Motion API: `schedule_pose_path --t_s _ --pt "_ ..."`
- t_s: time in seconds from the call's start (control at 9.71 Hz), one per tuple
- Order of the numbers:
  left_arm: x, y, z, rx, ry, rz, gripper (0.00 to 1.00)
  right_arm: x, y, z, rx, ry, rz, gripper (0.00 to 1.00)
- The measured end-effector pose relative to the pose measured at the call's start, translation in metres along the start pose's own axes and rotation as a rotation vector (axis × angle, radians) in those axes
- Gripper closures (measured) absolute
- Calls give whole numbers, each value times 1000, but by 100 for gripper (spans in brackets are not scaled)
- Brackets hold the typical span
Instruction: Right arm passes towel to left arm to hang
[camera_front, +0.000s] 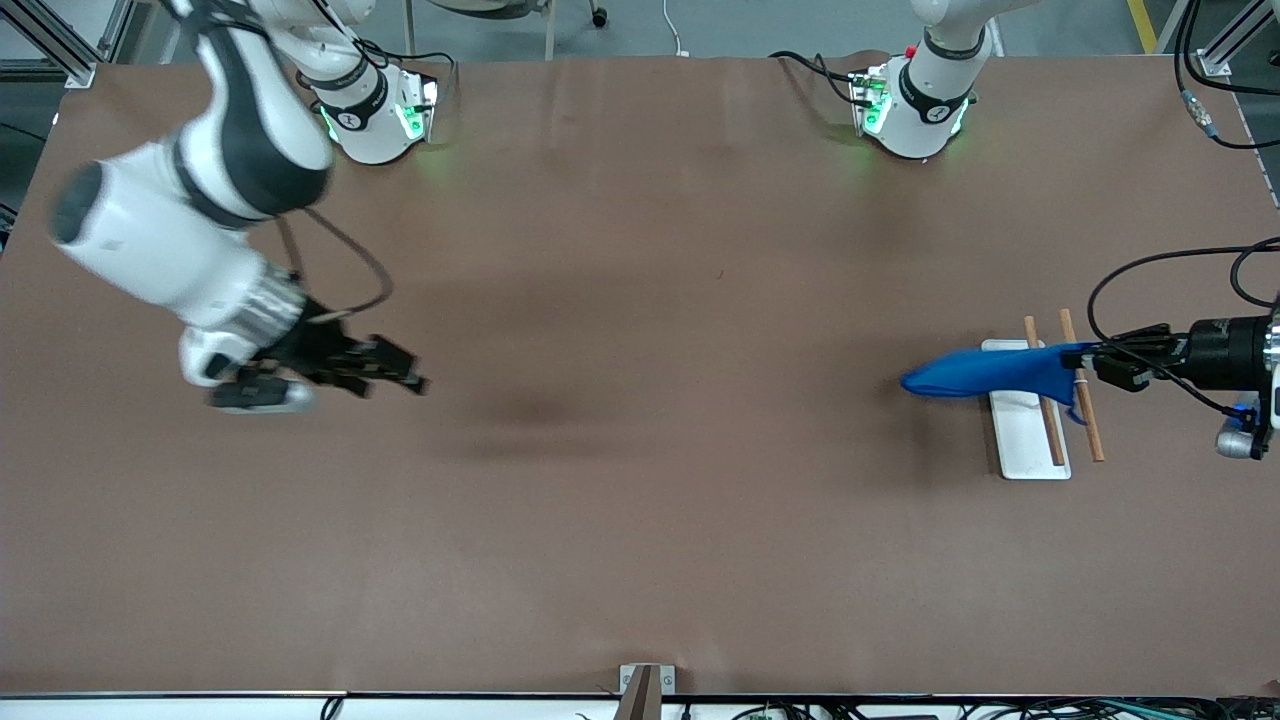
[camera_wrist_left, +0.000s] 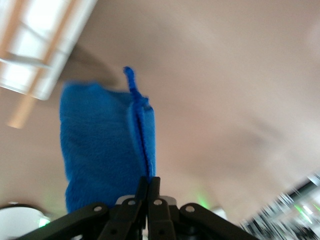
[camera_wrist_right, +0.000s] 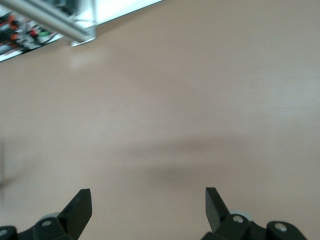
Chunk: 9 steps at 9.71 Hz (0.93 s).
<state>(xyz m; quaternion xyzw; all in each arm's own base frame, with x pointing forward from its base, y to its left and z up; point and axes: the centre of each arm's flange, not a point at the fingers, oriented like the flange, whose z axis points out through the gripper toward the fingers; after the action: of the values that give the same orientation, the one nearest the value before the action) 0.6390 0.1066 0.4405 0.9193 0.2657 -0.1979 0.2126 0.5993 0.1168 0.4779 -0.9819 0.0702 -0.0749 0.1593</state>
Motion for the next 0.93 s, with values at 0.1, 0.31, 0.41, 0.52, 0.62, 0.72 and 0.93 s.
schedule_pose_path --t_s 0.1,0.31,0.41,0.52,0.62,0.72,0.93 --pt "7 -15 -5 66 44 -21 98 1 27 -29 -66 1 10 0" --pt "15 -43 -19 127 86 -42 98 -4 64 -87 -202 -23 14 0" --pt "15 -46 -24 141 100 -35 98 -8 72 -118 -258 -45 18 0" --pt "15 -47 -28 167 114 -11 98 -12 78 -145 -287 -56 31 0" --pt "15 -49 -30 196 123 19 98 -16 86 -169 -297 -56 53 0" --pt "17 -53 -32 221 130 51 98 -23 99 -192 -299 -55 84 0" --pt "22 -68 -36 234 126 104 98 -35 126 -241 -299 -75 144 0"
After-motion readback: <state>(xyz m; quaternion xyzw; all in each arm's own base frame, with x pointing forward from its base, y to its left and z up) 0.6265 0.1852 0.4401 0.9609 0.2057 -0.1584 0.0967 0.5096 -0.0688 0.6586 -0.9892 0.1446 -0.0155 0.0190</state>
